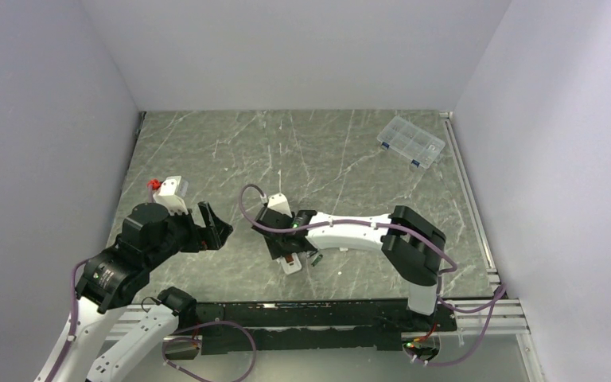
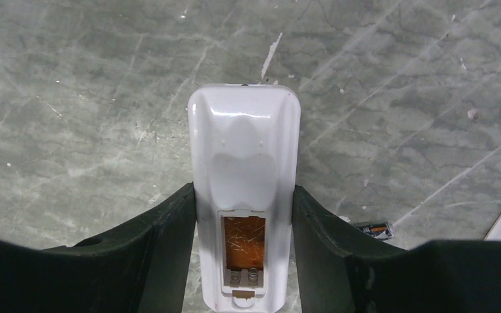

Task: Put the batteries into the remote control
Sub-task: Adjust the remote control at the center of the board, then pick up the battery from the center of the board, then load the battery into the remote control.

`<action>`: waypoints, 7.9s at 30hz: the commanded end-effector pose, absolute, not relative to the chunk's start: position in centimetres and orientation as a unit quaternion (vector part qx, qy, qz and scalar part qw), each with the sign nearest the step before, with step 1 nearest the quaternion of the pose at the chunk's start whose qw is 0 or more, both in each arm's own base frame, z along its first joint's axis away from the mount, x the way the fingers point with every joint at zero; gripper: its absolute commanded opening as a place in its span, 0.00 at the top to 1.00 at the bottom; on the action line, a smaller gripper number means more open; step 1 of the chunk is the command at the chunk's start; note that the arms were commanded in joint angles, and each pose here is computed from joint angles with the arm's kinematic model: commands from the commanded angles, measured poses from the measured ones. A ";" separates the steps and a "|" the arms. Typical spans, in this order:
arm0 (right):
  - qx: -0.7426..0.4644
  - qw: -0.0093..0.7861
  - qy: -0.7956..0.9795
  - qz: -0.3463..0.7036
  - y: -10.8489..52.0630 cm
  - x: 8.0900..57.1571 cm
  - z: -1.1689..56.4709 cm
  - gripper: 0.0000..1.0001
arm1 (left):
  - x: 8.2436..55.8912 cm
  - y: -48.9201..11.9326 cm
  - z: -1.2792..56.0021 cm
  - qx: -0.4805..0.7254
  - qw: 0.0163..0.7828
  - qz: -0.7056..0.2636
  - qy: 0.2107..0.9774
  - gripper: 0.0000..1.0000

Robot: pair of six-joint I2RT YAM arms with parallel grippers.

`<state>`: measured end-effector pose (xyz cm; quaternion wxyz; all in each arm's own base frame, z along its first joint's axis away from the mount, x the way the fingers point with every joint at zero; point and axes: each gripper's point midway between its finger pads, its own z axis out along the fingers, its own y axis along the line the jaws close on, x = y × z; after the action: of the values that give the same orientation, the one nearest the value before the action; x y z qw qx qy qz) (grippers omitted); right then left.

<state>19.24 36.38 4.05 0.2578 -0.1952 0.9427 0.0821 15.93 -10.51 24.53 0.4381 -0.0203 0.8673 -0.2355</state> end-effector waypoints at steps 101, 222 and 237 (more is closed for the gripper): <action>0.201 0.191 0.949 0.150 29.5 18.0 3.7 0.59 | 15.8 -11.1 26.1 0.001 0.467 -0.264 0.844 0.02; -0.205 0.255 0.909 0.258 29.4 13.9 11.7 1.00 | 16.6 -14.3 22.7 -0.008 0.373 -0.295 0.879 0.02; -0.233 0.169 0.907 0.309 33.1 11.8 11.3 1.00 | 16.4 -14.6 22.4 0.000 0.368 -0.302 0.879 0.02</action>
<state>11.60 30.51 9.24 0.1654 -0.2261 0.9219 0.2677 16.22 -14.01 21.57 0.3544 -0.0028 0.8915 -0.2821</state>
